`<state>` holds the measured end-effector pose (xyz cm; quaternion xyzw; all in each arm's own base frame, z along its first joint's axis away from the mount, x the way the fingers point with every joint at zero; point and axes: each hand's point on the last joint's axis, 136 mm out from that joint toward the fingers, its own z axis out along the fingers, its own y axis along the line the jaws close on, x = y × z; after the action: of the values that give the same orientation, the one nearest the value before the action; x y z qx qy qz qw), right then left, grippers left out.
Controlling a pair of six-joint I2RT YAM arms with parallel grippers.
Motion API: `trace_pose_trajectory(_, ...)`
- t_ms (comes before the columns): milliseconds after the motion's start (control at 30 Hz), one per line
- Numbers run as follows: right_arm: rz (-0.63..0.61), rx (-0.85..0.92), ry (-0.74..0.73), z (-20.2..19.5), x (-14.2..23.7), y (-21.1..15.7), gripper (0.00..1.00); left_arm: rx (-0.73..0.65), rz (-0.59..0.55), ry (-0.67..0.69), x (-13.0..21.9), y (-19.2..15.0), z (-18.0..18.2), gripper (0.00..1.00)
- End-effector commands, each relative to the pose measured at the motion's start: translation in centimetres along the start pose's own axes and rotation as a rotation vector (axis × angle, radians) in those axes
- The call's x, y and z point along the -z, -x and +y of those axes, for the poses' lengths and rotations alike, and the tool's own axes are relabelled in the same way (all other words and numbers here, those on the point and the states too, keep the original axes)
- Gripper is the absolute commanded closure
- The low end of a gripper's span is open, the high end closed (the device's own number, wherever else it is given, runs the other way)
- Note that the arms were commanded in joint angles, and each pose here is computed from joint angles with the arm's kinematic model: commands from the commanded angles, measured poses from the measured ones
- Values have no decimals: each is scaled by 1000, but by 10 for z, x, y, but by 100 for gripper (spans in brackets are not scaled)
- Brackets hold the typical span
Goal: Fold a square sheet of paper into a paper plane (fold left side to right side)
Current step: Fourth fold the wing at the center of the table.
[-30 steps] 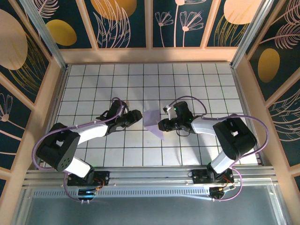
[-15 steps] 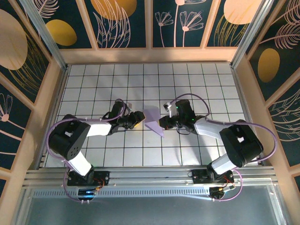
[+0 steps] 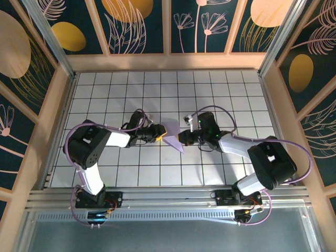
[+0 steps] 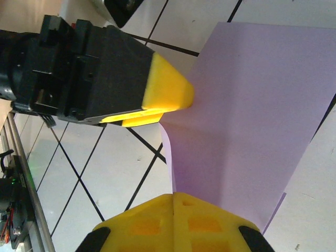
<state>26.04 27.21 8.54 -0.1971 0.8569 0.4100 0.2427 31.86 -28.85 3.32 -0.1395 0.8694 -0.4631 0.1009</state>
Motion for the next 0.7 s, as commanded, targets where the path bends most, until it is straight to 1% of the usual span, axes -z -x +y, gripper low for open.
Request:
trace_pose_trajectory(0, -29, 1, 13, 4, 6, 3, 100, -24, -13, -38, -4, 10, -11, 71)
trace_pose_trajectory(33, -43, -16, -16, -5, 10, 7, 98, -26, -19, -36, -4, 11, -10, 74)
trace_pose_trajectory(100, -47, -19, -50, -10, 13, 8, 91, -25, -27, -33, -4, 12, -9, 80)
trace_pose_trajectory(200, -49, -29, -143, -22, 20, 10, 75, -22, -35, -36, -2, 12, -11, 89)
trace_pose_trajectory(233, -50, -32, -184, -26, 24, 12, 70, -20, -39, -40, 0, 12, -12, 90)
trace_pose_trajectory(333, -63, -35, -292, -33, 39, 19, 61, -6, -52, -53, 3, 12, -16, 92)
trace_pose_trajectory(500, -82, -17, -433, -25, 58, 24, 61, 15, -76, -52, 5, 10, -24, 93)
trace_pose_trajectory(667, -44, 28, -575, -10, 52, 0, 63, 21, -85, -60, 5, 6, -36, 93)
